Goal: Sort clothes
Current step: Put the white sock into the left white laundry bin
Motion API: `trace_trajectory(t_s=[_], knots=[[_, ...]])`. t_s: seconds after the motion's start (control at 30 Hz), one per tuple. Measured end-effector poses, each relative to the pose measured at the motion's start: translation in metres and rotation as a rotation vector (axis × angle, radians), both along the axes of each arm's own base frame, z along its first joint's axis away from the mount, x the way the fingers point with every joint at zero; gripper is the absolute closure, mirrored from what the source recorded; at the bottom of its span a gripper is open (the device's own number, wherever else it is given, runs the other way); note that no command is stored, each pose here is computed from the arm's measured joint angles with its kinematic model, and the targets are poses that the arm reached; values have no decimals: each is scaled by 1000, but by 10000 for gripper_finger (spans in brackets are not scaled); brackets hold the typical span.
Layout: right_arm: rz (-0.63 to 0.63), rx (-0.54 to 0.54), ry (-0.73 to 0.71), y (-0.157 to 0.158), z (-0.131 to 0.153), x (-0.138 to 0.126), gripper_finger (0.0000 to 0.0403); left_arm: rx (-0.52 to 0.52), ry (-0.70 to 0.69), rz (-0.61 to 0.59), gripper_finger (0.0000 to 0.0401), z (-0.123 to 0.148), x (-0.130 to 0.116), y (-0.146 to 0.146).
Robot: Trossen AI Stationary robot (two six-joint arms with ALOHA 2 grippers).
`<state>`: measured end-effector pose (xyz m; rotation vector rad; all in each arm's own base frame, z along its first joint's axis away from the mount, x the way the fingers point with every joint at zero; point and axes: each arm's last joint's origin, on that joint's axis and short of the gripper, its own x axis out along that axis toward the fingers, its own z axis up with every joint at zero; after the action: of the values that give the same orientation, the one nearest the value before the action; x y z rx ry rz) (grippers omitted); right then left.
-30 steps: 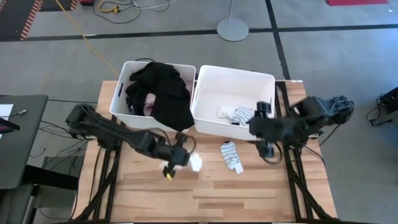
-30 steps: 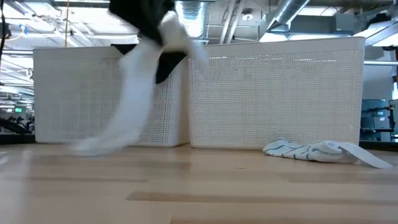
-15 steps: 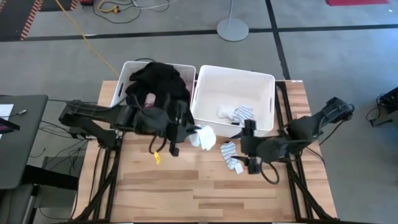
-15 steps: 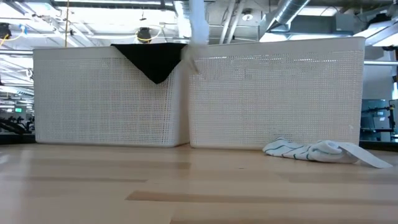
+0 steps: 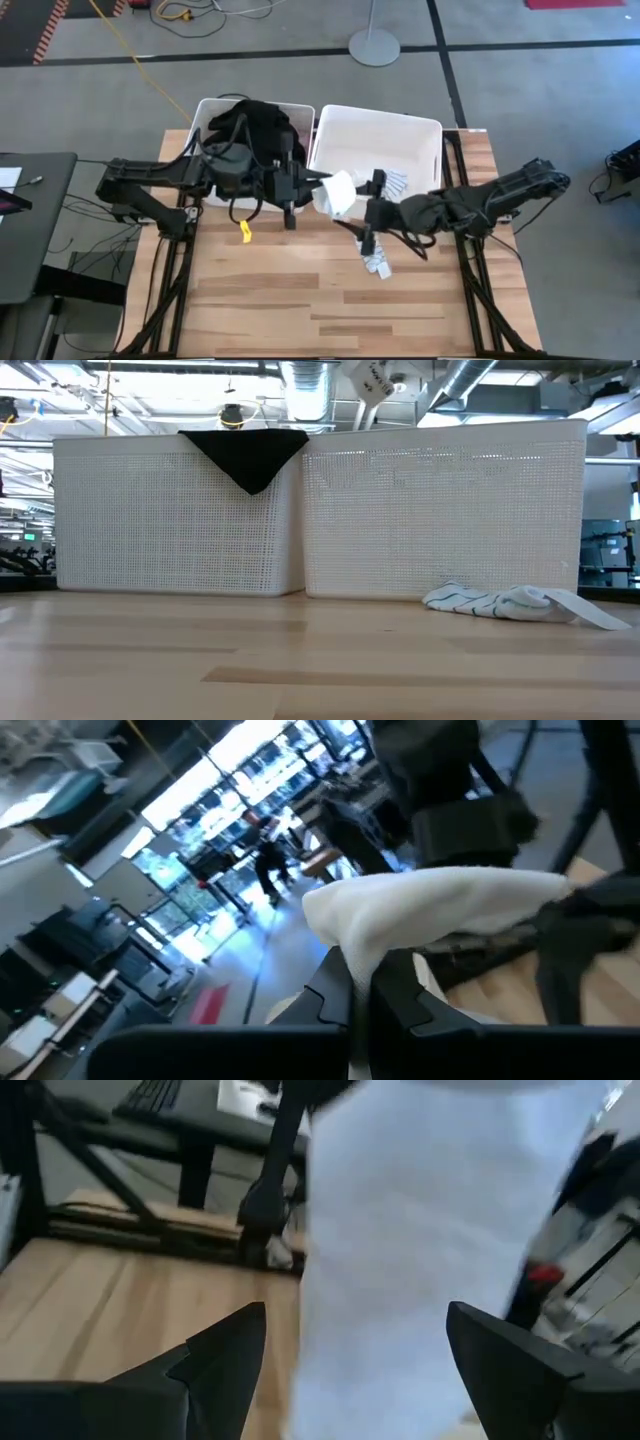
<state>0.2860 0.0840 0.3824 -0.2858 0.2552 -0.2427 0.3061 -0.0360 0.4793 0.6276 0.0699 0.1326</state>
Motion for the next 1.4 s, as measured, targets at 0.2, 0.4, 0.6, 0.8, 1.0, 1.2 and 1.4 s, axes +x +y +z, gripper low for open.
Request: trace_trajectory(t_s=[0.2,0.4,0.6,0.8,1.0,1.2,1.4], knots=[[-19,-61,-67,-6,-1,17,79,-5,-30,-1,401,0,6,5],[-107,-100,-109,-17,-7,36,85,-3,-20,-2,401,-3,11,4],[-270,-212,-99,-19,-6,38,156,-16,-5,-1,401,-5,11,5],[-303,-357,-23,-19,-6,36,370,12,30,25,401,-8,11,5],[-378,-399,1,-33,4,26,398,-9,86,125,377,-14,11,23],[-485,-335,-3,-67,25,-6,401,-64,133,213,303,-14,-2,48],[-576,-262,23,-108,33,-35,402,-149,175,178,212,-15,-12,60]])
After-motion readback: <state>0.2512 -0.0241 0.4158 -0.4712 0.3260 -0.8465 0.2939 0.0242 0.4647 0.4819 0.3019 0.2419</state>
